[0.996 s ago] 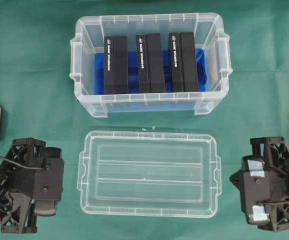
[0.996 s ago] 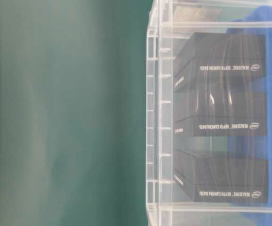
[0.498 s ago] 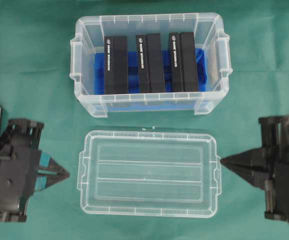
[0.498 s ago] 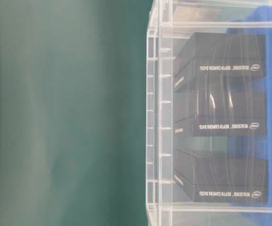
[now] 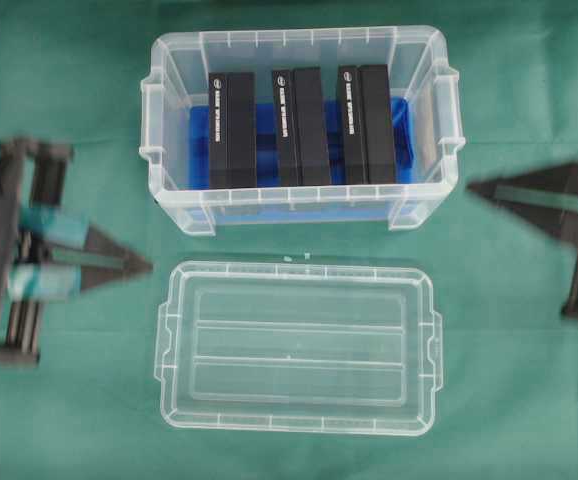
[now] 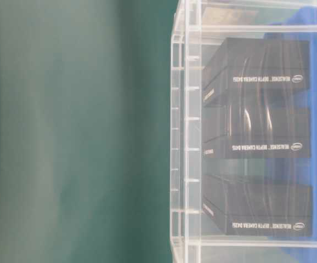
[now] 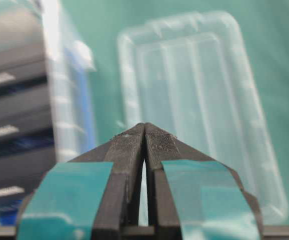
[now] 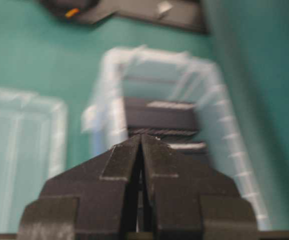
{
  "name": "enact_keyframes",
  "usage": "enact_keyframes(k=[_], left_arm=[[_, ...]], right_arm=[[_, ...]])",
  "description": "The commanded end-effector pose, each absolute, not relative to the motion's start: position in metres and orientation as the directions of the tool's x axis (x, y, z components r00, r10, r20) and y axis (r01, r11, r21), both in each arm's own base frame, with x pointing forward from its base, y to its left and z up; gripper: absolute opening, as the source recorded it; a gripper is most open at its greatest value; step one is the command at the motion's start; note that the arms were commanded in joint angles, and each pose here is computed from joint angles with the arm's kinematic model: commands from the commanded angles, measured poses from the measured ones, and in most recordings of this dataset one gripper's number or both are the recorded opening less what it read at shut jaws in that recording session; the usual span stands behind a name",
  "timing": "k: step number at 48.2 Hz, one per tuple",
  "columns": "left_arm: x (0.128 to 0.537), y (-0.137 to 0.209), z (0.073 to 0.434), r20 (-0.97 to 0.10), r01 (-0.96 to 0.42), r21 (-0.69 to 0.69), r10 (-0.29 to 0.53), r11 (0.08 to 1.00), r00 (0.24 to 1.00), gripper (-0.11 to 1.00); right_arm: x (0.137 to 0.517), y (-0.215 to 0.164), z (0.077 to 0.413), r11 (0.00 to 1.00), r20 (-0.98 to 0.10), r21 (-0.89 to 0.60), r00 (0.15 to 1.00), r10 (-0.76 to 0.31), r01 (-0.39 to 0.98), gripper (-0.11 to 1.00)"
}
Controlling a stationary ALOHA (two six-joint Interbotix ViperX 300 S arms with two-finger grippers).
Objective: Clamp the lid of the box with both arms, then lift and open it.
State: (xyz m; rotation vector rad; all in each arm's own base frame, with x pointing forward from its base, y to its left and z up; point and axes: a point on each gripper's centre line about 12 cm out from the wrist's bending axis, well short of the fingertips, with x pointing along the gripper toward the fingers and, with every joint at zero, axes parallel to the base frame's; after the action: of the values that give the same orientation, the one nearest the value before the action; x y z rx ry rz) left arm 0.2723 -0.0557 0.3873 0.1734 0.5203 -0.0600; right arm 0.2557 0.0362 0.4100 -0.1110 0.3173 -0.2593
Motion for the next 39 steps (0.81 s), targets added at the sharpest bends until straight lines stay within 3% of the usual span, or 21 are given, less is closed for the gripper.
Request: enact_keyframes(k=[1, 18, 39], left_arm=[[0.267, -0.039, 0.406, -0.420, 0.054, 0.156, 0.017, 0.986, 0.907, 0.01], [0.231, 0.011, 0.425, -0.268, -0.111, 0.166, 0.153, 0.980, 0.951, 0.01], [0.194, 0.041, 0.400, -0.170, -0.244, 0.162, 0.271, 0.956, 0.948, 0.01]], right_arm=[[0.249, 0.021, 0.426, 0.952, -0.236, -0.136, 0.924, -0.302, 0.276, 0.00], [0.230, -0.025, 0.431, 0.899, -0.178, -0.196, 0.887, -0.426, 0.392, 0.00], [0.210, -0.073, 0.403, 0.847, -0.131, -0.182, 0.841, -0.525, 0.500, 0.00]])
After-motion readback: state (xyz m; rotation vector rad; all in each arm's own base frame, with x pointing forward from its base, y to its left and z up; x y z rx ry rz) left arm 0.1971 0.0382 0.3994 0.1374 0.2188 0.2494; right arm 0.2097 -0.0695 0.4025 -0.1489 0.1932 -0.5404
